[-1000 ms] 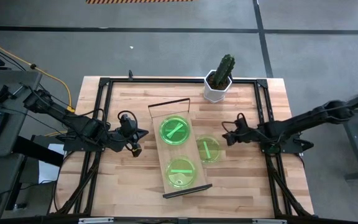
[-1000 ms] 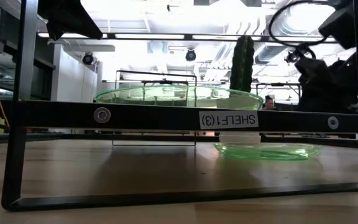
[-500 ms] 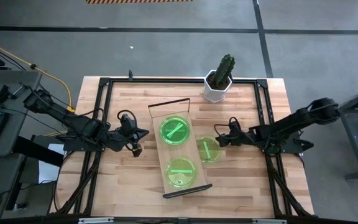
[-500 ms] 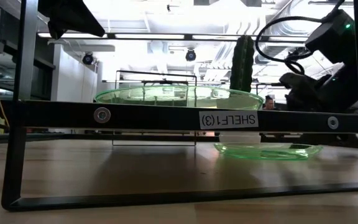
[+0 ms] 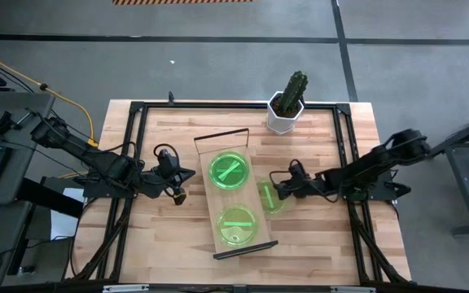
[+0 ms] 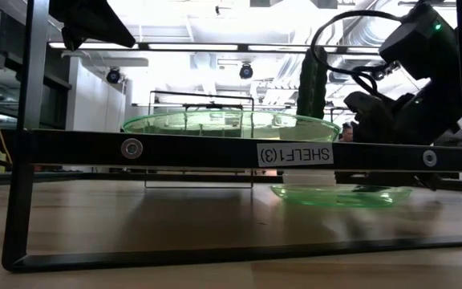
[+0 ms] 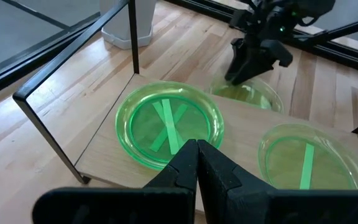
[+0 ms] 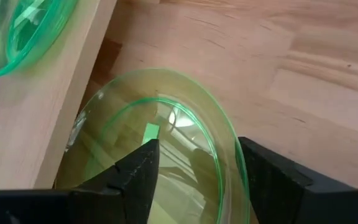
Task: Place and stack plates onto a shelf
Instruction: Stack the green plate on top of the bottom green plate on the shelf
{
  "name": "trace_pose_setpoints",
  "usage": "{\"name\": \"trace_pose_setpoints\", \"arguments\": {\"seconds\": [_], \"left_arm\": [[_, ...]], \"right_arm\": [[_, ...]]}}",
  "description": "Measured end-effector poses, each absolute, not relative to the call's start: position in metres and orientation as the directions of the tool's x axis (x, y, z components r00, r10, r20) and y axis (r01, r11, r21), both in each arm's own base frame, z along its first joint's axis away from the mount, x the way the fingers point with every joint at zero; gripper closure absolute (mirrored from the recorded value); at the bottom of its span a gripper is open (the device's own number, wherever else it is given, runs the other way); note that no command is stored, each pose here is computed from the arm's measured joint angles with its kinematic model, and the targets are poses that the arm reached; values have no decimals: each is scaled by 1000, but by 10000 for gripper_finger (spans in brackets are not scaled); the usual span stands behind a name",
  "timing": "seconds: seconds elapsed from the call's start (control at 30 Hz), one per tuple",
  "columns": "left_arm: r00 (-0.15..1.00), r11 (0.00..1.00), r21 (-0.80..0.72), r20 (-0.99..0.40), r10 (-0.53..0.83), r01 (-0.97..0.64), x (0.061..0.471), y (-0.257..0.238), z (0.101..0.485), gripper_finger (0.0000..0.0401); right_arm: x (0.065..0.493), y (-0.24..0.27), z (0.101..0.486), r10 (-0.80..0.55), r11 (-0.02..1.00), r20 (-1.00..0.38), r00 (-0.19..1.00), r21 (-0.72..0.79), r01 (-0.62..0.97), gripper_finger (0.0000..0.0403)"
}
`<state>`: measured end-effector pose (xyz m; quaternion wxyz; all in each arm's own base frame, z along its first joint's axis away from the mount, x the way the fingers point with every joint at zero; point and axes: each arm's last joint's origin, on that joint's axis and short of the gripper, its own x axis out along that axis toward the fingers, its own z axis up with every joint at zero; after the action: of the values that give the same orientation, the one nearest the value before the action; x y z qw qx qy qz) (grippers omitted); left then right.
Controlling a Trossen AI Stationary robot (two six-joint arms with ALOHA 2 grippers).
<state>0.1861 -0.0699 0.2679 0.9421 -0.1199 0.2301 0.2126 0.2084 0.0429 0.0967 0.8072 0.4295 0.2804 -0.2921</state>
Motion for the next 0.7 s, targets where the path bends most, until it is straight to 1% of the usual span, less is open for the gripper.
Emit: {"name": "trace_pose_setpoints", "arguments": {"seconds": [0.07,0.13,0.2,0.27,0.3,0.33,0.4,0.47,0.57,0.7], "left_arm": [[804,881,-128,-484,345,-456,186,-70,268,401],[804,881,-128,-485,345,-456,186,-70,268,401],[803,881,-127,-485,346,-456,186,-70,268,401],[803,881,-127,-485,346,-456,186,-70,268,401],[803,881,-127,-485,345,-455,186,-70,268,401],[803,881,-127,-485,345,-455,186,-70,268,401],[803,881,-126,-486,345,-455,186,-70,268,401],[803,881,-126,-486,345,-455,186,-70,268,401],[803,882,-125,-486,346,-455,186,-70,268,401],[802,882,-121,-487,346,-455,186,-70,268,401]], "right_arm": [[210,44,95,-239,465,-707,665,518,718,209],[210,44,93,-246,465,-713,657,508,725,242],[208,44,91,-253,453,-727,639,494,742,292],[207,43,89,-262,443,-739,621,480,758,356],[206,43,89,-264,439,-742,617,477,761,379],[205,43,89,-262,438,-742,617,478,761,389],[204,43,91,-252,428,-746,616,485,763,388],[202,43,94,-234,432,-756,611,482,762,398],[196,42,101,-212,441,-772,599,471,764,401],[180,38,112,-221,463,-805,550,410,786,402]]}}
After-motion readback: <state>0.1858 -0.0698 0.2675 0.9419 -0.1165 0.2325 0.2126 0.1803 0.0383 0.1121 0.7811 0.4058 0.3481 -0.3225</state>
